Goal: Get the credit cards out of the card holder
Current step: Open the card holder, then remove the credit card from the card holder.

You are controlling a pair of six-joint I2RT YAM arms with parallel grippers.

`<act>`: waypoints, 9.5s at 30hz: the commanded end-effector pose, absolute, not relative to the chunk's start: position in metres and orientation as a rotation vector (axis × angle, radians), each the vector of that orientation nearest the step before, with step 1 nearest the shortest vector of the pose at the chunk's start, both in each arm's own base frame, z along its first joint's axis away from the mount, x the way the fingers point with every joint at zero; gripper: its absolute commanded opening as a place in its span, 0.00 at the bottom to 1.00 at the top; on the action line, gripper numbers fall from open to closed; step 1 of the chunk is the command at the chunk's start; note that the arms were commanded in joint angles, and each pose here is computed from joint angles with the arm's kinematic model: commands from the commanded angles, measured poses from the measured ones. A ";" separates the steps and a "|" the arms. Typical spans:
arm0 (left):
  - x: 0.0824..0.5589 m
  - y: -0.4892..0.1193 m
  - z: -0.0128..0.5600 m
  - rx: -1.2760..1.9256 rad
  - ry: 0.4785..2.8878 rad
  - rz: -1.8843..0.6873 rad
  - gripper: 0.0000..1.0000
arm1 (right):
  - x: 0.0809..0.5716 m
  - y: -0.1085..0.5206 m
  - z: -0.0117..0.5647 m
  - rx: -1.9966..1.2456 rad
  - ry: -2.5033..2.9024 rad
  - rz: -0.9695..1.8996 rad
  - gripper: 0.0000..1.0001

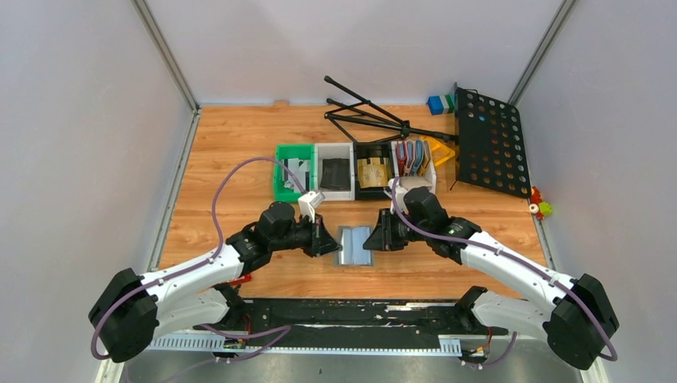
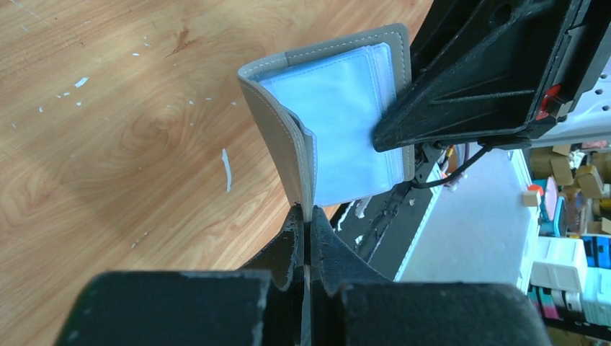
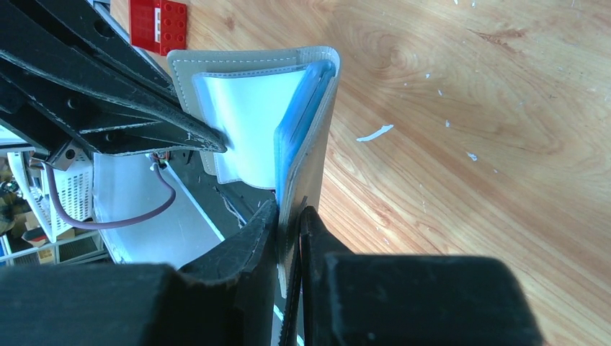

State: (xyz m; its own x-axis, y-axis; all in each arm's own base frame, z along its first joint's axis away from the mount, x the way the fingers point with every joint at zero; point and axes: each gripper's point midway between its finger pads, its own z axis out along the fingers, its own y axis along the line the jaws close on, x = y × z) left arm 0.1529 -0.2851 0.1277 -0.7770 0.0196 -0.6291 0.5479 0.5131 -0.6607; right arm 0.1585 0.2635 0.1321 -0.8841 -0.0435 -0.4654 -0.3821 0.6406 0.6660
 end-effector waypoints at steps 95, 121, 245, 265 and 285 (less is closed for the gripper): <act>0.162 -0.291 0.146 0.213 2.119 -1.383 0.11 | 0.153 0.304 0.179 -0.430 2.245 1.364 0.46; 0.164 -0.294 0.144 0.212 2.158 -1.369 0.09 | 0.162 0.298 0.163 -0.401 2.345 1.205 0.82; 0.166 -0.273 0.113 0.149 2.187 -1.295 0.63 | 0.163 0.292 0.138 -0.352 2.458 0.989 0.00; 0.171 -0.286 0.129 0.099 2.095 -1.421 1.00 | 0.151 0.312 0.155 -0.411 2.387 1.191 0.00; 0.177 -0.290 0.122 0.057 2.117 -1.420 0.70 | 0.137 0.322 0.165 -0.507 2.338 1.315 0.08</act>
